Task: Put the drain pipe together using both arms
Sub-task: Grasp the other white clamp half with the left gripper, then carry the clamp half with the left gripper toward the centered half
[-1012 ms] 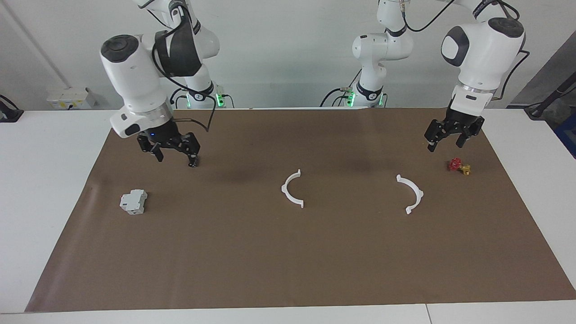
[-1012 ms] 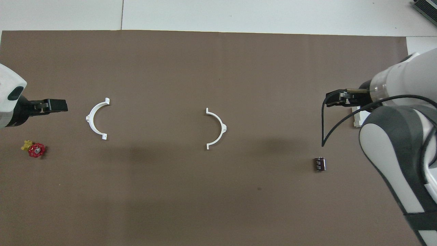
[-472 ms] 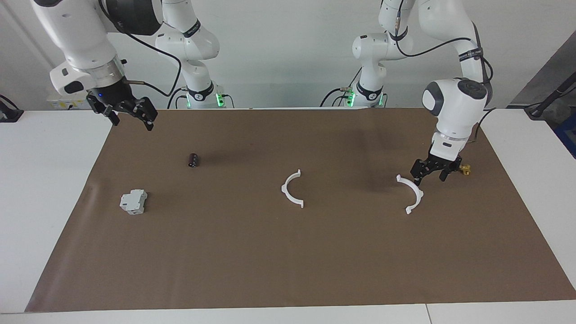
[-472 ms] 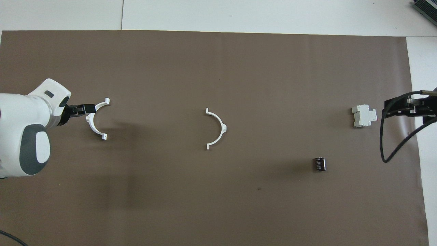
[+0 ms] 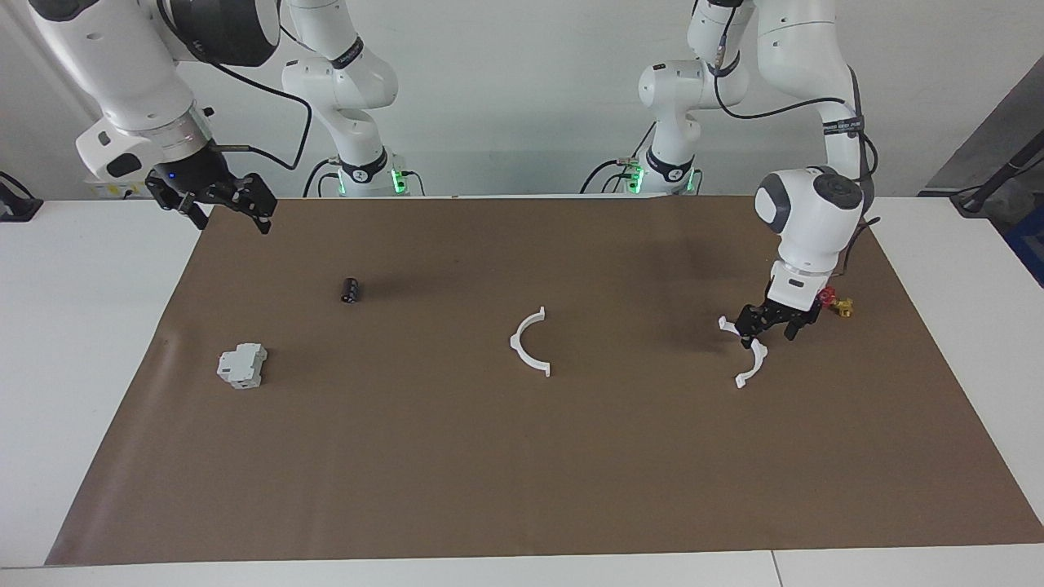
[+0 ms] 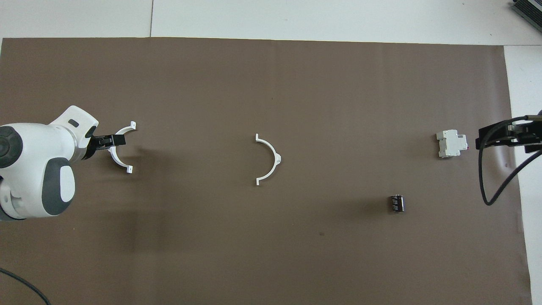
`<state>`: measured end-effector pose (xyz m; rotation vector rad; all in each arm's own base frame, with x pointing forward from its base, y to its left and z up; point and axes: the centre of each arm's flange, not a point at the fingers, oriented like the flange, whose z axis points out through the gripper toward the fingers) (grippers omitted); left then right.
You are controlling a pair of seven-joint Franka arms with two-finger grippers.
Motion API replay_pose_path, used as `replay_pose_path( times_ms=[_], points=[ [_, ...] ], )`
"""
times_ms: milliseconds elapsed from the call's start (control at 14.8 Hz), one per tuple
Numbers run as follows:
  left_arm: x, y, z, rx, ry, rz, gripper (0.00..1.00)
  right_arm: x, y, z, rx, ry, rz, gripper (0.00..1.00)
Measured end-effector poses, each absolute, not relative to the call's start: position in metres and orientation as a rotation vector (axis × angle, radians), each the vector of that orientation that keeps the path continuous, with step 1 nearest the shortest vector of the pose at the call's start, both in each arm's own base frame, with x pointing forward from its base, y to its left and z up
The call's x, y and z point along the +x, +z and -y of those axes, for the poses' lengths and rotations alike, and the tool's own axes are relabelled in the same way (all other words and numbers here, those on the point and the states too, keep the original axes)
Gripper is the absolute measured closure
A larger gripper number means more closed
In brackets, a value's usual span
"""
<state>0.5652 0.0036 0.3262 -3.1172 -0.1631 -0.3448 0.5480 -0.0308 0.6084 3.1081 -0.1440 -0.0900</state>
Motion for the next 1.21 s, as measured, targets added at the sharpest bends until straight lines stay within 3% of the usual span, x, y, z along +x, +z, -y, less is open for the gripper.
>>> replay_pose_path(
  times_ms=[472,742,810,944,1214],
  points=[
    [0.57,0.296,0.0,-3.118,-0.361,0.279,0.0,0.548,0.61,0.032,3.098,-0.084,0.089,0.0],
    [0.572,0.293,0.001,-3.118,-0.375,0.286,0.4,0.548,0.611,0.038,3.094,-0.082,0.104,0.0],
    [0.572,0.295,0.001,-3.117,-0.378,0.287,0.56,0.548,0.611,0.039,3.094,-0.083,0.109,0.0],
    [0.573,0.296,0.001,-3.117,-0.383,0.287,0.77,0.546,0.612,0.039,3.097,-0.105,0.11,0.0],
    [0.584,0.314,0.034,-3.134,-0.305,0.298,0.79,0.543,0.617,0.033,3.119,-0.127,0.1,0.0]
  ],
)
